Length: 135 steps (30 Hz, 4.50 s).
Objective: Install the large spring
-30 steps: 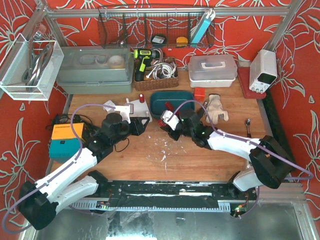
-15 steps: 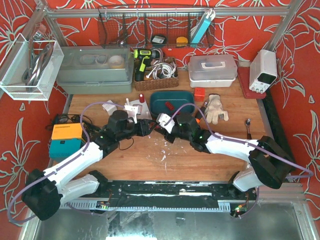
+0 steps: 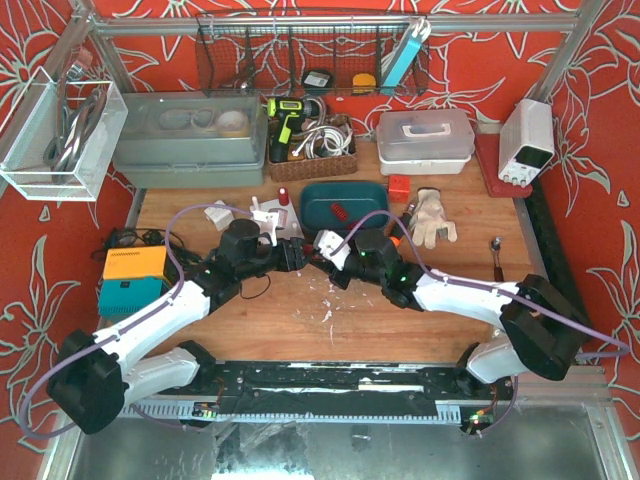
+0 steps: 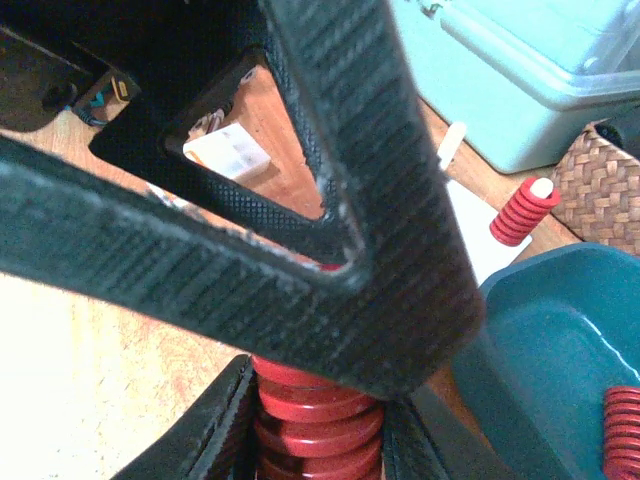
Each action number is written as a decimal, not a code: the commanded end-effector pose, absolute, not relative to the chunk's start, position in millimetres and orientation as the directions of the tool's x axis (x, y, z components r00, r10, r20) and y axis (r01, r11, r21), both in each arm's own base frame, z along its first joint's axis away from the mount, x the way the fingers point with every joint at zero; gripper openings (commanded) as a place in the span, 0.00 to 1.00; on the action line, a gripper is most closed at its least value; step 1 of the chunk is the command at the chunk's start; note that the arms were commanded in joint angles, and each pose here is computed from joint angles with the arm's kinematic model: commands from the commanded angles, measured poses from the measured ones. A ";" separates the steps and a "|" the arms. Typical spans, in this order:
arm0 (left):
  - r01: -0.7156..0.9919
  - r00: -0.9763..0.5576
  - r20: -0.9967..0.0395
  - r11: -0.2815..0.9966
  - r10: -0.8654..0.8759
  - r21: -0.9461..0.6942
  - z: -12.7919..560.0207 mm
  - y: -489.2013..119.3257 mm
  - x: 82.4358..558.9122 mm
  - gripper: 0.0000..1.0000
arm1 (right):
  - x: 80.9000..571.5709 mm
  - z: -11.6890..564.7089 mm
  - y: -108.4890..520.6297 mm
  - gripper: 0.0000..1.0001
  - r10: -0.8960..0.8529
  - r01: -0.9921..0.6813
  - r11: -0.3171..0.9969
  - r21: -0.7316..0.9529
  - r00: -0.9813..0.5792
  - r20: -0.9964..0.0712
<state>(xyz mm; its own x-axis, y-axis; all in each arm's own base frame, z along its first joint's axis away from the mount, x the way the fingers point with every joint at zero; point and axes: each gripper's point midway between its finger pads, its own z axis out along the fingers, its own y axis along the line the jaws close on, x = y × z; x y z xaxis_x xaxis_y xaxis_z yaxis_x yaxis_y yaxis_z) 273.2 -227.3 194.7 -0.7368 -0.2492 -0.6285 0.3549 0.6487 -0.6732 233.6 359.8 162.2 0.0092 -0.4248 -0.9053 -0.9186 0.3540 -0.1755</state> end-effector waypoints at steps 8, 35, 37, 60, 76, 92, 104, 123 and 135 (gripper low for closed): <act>0.351 -0.733 -0.627 0.644 -0.263 -0.680 199.3 -228.8 278.0 0.66 | 229.6 191.9 361.6 0.00 -0.334 -0.907 0.365 -0.210 0.083 -0.939; 0.352 -0.785 -0.568 0.576 -0.247 -0.737 192.3 -236.8 261.6 0.17 | 236.6 184.9 362.6 0.00 -0.342 -0.888 0.410 -0.209 0.063 -0.938; 0.347 -0.780 -0.572 0.585 -0.254 -0.733 193.1 -234.6 262.6 0.11 | 238.6 183.5 363.1 0.00 -0.345 -0.886 0.417 -0.204 0.053 -0.937; 0.019 -0.353 -0.889 0.947 -0.293 -0.320 249.5 -120.9 363.7 0.00 | 259.2 192.6 292.9 0.99 -0.365 -0.688 0.713 -0.137 -0.197 -0.910; -0.191 -0.375 -0.889 0.961 -0.261 -0.201 198.9 -56.0 456.8 0.00 | 261.2 188.6 285.7 0.99 -0.338 -0.657 0.742 -0.131 -0.199 -0.920; -0.187 -0.474 -0.849 0.969 -0.233 -0.161 146.3 -50.7 490.3 0.00 | 260.1 186.7 290.0 0.99 -0.355 -0.675 0.724 -0.142 -0.187 -0.916; -0.193 -0.572 -0.789 0.971 -0.225 -0.138 105.5 -52.9 499.5 0.17 | 263.9 178.6 294.4 0.99 -0.379 -0.677 0.719 -0.154 -0.197 -0.904; -0.158 -0.503 -0.785 0.932 -0.360 -0.327 176.7 -61.4 446.3 0.98 | 281.8 181.5 280.8 0.99 -0.428 -0.596 0.781 -0.187 -0.292 -0.855; 0.199 -0.482 -0.780 0.817 -0.400 -0.542 194.3 -128.7 341.9 1.00 | 348.6 170.7 258.9 0.64 -0.401 -0.581 0.812 -0.048 -0.497 -0.769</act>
